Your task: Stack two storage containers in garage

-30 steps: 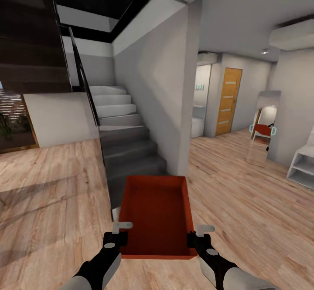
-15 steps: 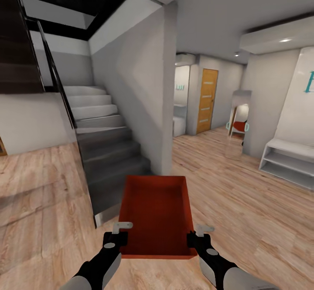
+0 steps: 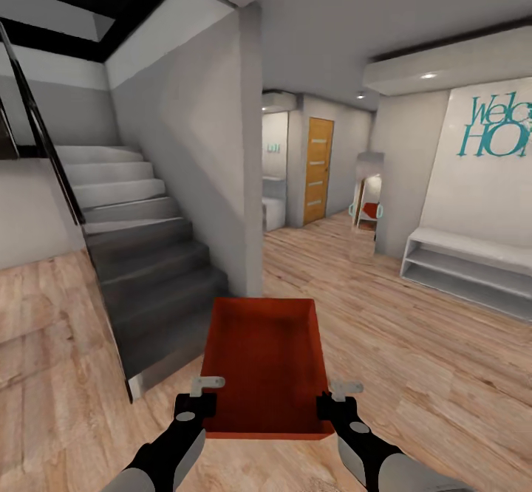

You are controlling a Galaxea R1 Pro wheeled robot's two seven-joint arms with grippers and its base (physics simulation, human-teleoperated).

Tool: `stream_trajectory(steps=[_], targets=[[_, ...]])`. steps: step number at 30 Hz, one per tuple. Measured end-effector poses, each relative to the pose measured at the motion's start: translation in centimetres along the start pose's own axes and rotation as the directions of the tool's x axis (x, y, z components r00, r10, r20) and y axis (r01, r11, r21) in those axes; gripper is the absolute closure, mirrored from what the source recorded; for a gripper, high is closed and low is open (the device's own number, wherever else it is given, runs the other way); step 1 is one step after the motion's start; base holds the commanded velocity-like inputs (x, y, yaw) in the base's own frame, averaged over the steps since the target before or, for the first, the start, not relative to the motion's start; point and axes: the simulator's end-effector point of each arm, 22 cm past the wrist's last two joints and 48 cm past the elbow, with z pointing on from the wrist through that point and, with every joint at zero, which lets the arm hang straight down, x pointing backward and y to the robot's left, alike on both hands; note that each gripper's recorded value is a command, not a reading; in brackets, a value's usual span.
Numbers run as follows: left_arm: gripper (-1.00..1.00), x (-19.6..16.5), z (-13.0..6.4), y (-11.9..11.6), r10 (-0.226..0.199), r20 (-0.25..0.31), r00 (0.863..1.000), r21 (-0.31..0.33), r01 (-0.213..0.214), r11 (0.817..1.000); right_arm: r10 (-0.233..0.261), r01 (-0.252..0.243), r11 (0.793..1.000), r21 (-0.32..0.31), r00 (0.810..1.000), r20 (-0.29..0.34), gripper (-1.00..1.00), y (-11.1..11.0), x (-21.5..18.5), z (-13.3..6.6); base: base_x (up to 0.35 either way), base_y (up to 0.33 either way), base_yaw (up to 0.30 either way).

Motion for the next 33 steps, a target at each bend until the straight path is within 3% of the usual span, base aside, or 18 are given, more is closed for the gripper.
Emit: stream_trajectory(steps=[16,26,33], targets=[[1.00,-0.01,-0.03,-0.06,-0.001,-0.001,1.000,0.000,0.001,1.000,-0.001,0.001,1.000,0.000,1.000,-0.001,1.00,-0.07,0.03,-0.01,0.018,0.000,-0.281],[1.00,0.29,-0.06,-0.10,0.000,-0.007,1.000,0.002,0.000,1.000,-0.001,0.001,1.000,0.001,1.000,-0.005,1.00,-0.11,0.22,-0.08,0.258,0.000,-0.276],[1.00,0.39,-0.05,-0.07,0.001,-0.009,1.000,0.001,-0.001,1.000,0.000,0.000,1.000,0.001,1.000,-0.006,1.00,-0.08,0.30,-0.09,0.318,0.000,-0.039]])
